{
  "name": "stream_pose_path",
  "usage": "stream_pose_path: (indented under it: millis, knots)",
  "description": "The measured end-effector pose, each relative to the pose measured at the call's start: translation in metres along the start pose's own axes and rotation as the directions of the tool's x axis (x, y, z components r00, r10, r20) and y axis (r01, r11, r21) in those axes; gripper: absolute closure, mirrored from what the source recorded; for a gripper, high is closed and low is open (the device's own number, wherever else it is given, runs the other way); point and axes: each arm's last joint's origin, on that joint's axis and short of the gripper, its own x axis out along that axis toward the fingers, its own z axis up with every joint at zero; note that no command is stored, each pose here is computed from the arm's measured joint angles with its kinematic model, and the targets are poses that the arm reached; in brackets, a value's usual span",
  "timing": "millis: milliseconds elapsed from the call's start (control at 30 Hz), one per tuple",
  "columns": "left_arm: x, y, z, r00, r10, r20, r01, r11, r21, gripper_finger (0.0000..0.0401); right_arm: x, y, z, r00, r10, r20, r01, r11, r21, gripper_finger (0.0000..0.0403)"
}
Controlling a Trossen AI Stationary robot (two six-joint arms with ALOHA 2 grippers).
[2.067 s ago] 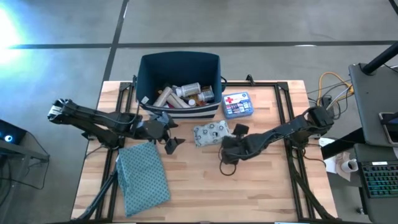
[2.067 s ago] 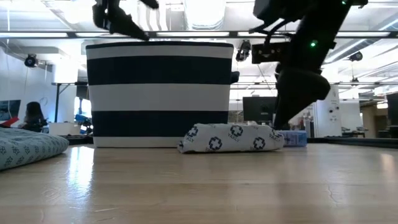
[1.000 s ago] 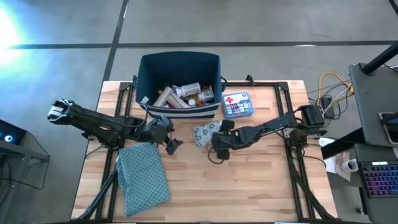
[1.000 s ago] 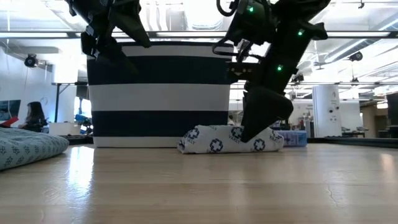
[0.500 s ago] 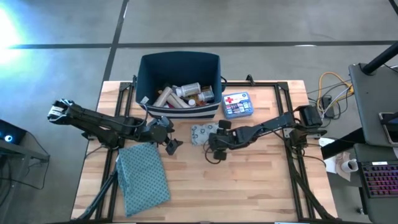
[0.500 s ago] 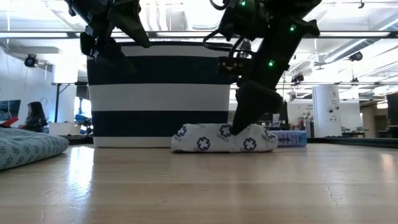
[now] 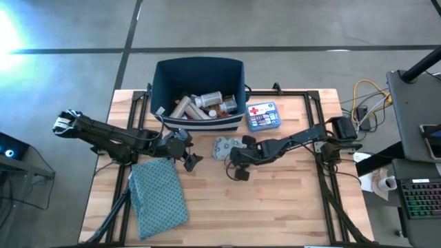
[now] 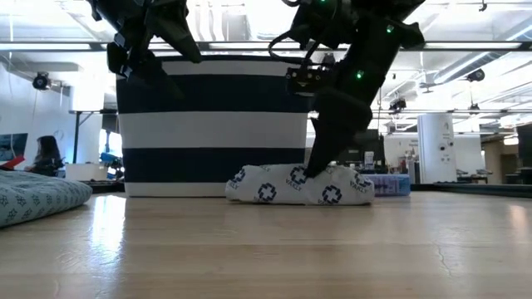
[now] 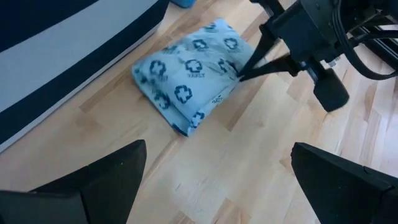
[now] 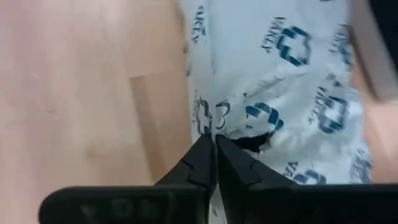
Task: Pick & place medical supplies in basket/bin
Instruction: Put the white mailer bag into the blue bin
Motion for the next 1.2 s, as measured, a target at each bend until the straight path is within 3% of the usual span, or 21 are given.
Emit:
stream_pose_path:
  millis: [167,400,600,733,933,1100,1200]
  knots:
    - [0.000,0.000,0.000,1.000,-0.003,-0.003,0.003,1.000,-0.012,0.0024,-0.011,0.001,0.005,0.999,0.046,0.018,-0.047,0.996,0.080,0.0395]
    - [-0.001,-0.001,-0.001,1.000,-0.021,-0.020,0.021,1.000,-0.012,0.0024,-0.075,-0.003,0.043,0.966,0.100,0.240,-0.134,0.982,0.131,0.0395]
    - [-0.009,-0.008,-0.008,0.997,-0.066,-0.032,0.067,0.998,0.005,0.0024,-0.148,-0.019,0.071,0.882,0.036,0.469,-0.143,0.970,0.195,0.0395]
    - [-0.019,-0.013,-0.013,0.993,-0.111,-0.036,0.111,0.994,0.011,0.0024,-0.176,-0.029,0.076,0.885,-0.018,0.466,-0.087,0.975,0.204,0.0395]
    - [-0.024,-0.012,-0.028,0.988,-0.093,-0.123,0.089,0.995,-0.035,0.0024,-0.155,-0.027,0.066,0.972,0.000,0.233,-0.057,0.969,0.239,0.0395]
    - [-0.015,-0.006,-0.081,0.949,-0.074,-0.306,0.055,0.996,-0.070,0.0024,-0.112,-0.009,0.060,0.990,0.119,0.077,-0.136,0.950,0.281,0.0394]
    - [-0.011,-0.007,-0.110,0.930,-0.170,-0.325,0.102,0.971,-0.214,0.0024,-0.080,0.008,0.056,0.988,0.151,-0.012,-0.143,0.955,0.261,0.0389]
